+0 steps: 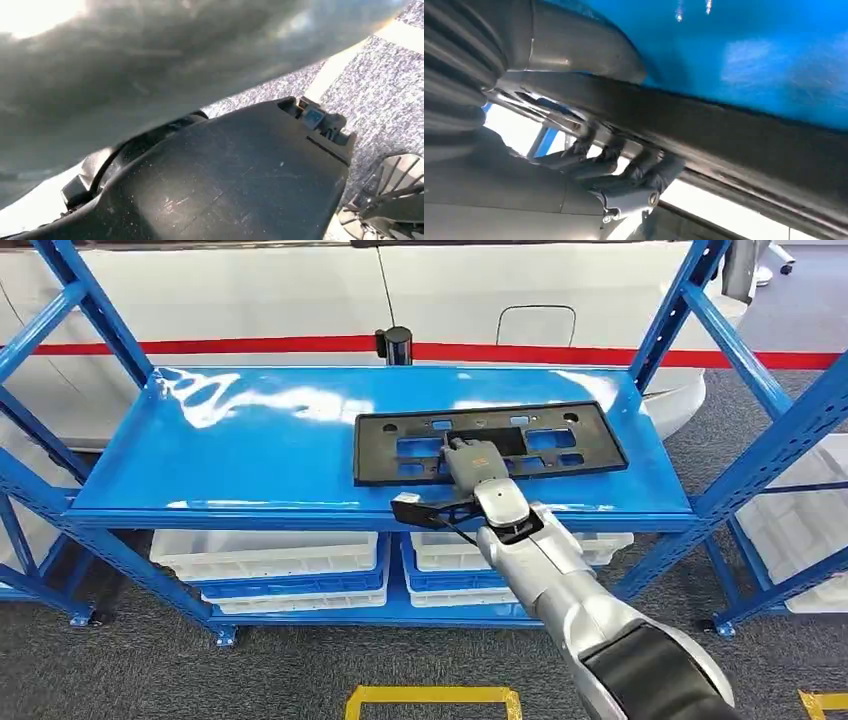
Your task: Take the parts from the cabinet and place them on the table.
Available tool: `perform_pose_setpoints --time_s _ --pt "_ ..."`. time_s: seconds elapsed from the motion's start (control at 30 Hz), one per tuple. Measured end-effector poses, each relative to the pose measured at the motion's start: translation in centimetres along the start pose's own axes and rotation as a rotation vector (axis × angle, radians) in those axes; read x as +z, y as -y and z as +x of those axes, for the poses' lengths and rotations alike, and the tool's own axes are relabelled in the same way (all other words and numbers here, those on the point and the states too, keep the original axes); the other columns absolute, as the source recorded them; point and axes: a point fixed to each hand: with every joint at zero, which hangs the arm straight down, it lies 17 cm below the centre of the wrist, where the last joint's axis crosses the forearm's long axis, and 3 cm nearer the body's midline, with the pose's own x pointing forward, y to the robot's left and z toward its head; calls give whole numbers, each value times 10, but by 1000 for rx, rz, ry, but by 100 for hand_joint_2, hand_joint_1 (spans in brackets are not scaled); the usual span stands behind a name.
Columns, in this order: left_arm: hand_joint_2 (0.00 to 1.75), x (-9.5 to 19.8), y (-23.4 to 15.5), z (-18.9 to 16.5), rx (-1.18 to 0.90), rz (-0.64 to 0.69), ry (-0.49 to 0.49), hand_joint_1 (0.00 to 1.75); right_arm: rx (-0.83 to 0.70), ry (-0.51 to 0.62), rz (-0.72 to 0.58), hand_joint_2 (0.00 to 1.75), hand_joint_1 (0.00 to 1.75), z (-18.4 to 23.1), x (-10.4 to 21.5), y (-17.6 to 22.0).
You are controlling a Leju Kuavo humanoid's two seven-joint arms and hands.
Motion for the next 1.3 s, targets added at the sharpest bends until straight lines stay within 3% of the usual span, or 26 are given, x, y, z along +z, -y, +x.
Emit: perform_pose_setpoints --time_s 0.8,1.0,1.17,1.3 --pt "0 0 -1 0 14 6 1 0 -22 -1 -26 175 175 1 -1 3" --pt "0 1 0 0 43 21 -11 0 -149 3 -271 175 175 19 19 33" --pt "0 2 3 -3 61 19 -27 0 -348 69 -621 175 175 29 80 133" --pt "0 2 -1 -15 69 43 -93 0 -430 105 -850 175 175 18 137 197"
